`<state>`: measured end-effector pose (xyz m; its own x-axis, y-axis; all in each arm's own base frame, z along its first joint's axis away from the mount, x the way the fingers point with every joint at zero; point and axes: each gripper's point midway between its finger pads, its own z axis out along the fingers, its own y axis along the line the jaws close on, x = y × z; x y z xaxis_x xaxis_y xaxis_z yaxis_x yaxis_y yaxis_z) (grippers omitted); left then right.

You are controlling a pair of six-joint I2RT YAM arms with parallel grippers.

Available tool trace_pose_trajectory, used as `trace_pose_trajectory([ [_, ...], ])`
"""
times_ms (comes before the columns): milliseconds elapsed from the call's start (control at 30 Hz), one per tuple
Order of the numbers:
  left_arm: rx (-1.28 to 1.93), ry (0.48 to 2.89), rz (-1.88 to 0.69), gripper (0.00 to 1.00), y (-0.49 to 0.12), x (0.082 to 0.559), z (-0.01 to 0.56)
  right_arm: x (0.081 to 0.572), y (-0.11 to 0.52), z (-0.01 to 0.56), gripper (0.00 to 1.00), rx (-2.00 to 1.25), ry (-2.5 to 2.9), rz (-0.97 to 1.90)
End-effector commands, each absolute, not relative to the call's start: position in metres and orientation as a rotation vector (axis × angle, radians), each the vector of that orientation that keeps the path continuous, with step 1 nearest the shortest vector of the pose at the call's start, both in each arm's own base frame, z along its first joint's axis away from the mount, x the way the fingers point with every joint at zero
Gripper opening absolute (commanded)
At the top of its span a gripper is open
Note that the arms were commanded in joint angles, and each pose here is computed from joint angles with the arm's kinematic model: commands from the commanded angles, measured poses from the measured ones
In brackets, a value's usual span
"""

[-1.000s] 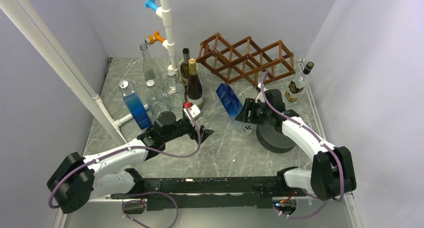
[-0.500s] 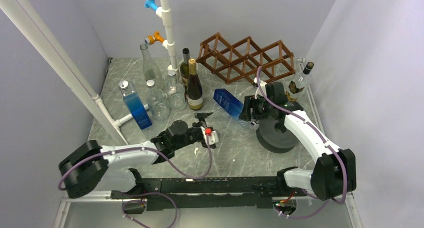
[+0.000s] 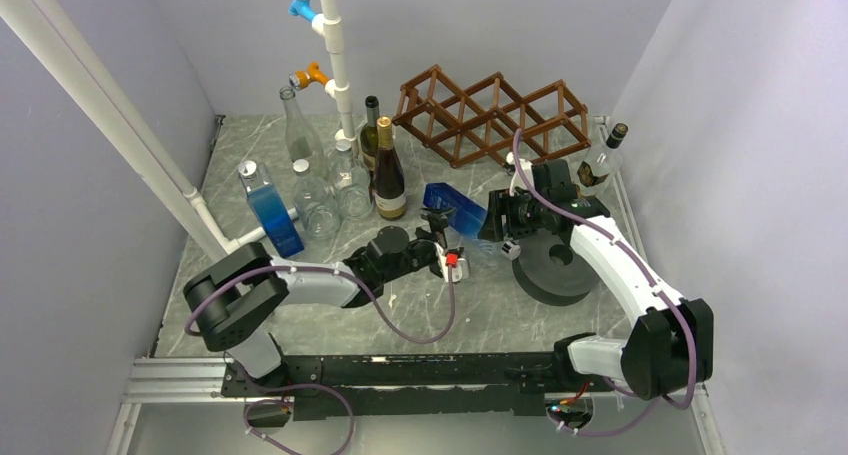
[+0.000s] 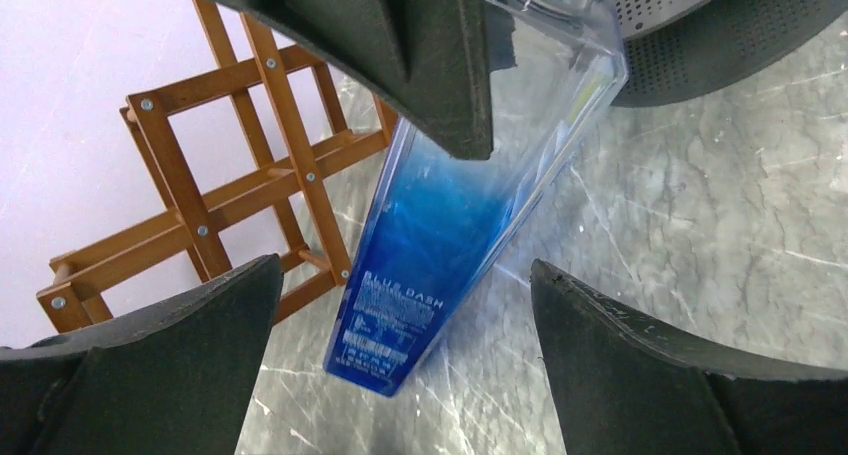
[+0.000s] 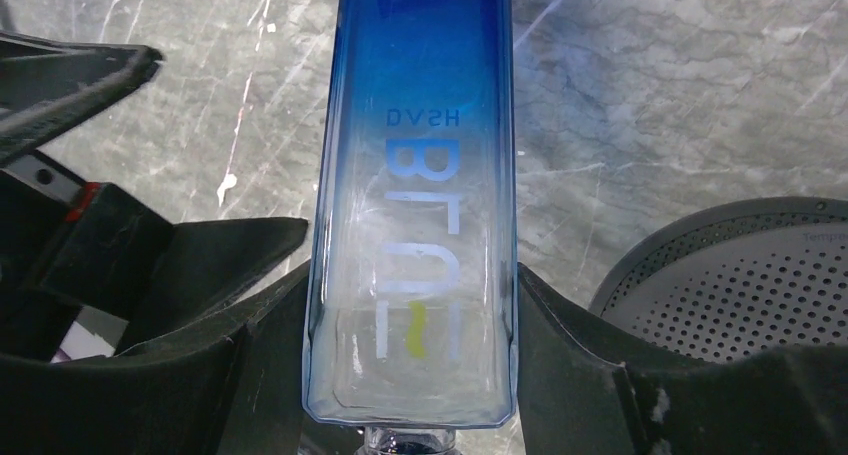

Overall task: Take the wine bottle off the wine rack
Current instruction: Place the wine bottle at the center of the board.

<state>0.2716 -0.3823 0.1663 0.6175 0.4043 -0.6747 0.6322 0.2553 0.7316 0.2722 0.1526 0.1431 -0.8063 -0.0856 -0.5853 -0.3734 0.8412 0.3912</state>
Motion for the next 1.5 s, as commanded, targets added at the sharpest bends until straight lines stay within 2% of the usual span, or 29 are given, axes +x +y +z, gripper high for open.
trace_pose_trajectory([
  [0, 1.318, 0.828, -0.232, 0.99, -0.407, 0.272, 0.196, 0.286, 0.171, 0.192, 0.14, -0.422, 2.294, 0.779],
  [367, 1.365, 0.810, -0.302, 0.99, -0.434, 0.282, 0.185, 0.283, 0.176, 0.198, 0.14, -0.439, 2.290, 0.819],
  [700, 1.431, 0.827, -0.354, 0.91, -0.451, 0.285, 0.173, 0.283, 0.172, 0.206, 0.15, -0.459, 2.284, 0.789],
  [867, 1.475, 0.844, -0.379, 0.79, -0.457, 0.285, 0.167, 0.280, 0.173, 0.208, 0.18, -0.500, 2.286, 0.796],
  [967, 1.487, 0.856, -0.388, 0.65, -0.459, 0.285, 0.166, 0.280, 0.173, 0.211, 0.22, -0.521, 2.280, 0.796],
  [1067, 1.475, 0.874, -0.383, 0.24, -0.458, 0.288, 0.167, 0.278, 0.173, 0.213, 0.34, -0.554, 2.270, 0.794],
  [1167, 1.458, 0.879, -0.394, 0.04, -0.457, 0.288, 0.171, 0.274, 0.173, 0.216, 0.50, -0.593, 2.263, 0.807],
  [1200, 1.454, 0.878, -0.402, 0.00, -0.457, 0.287, 0.173, 0.274, 0.172, 0.218, 0.53, -0.608, 2.254, 0.804],
  [1367, 1.419, 0.865, -0.446, 0.00, -0.457, 0.280, 0.186, 0.264, 0.169, 0.233, 0.70, -0.698, 2.194, 0.892],
  [1400, 1.411, 0.864, -0.453, 0.00, -0.456, 0.279, 0.189, 0.263, 0.167, 0.238, 0.78, -0.715, 2.174, 0.911],
  [1433, 1.402, 0.861, -0.464, 0.00, -0.455, 0.278, 0.191, 0.262, 0.165, 0.243, 0.97, -0.724, 2.156, 0.927],
  [1467, 1.396, 0.858, -0.474, 0.00, -0.454, 0.275, 0.193, 0.261, 0.162, 0.247, 0.99, -0.732, 2.141, 0.937],
])
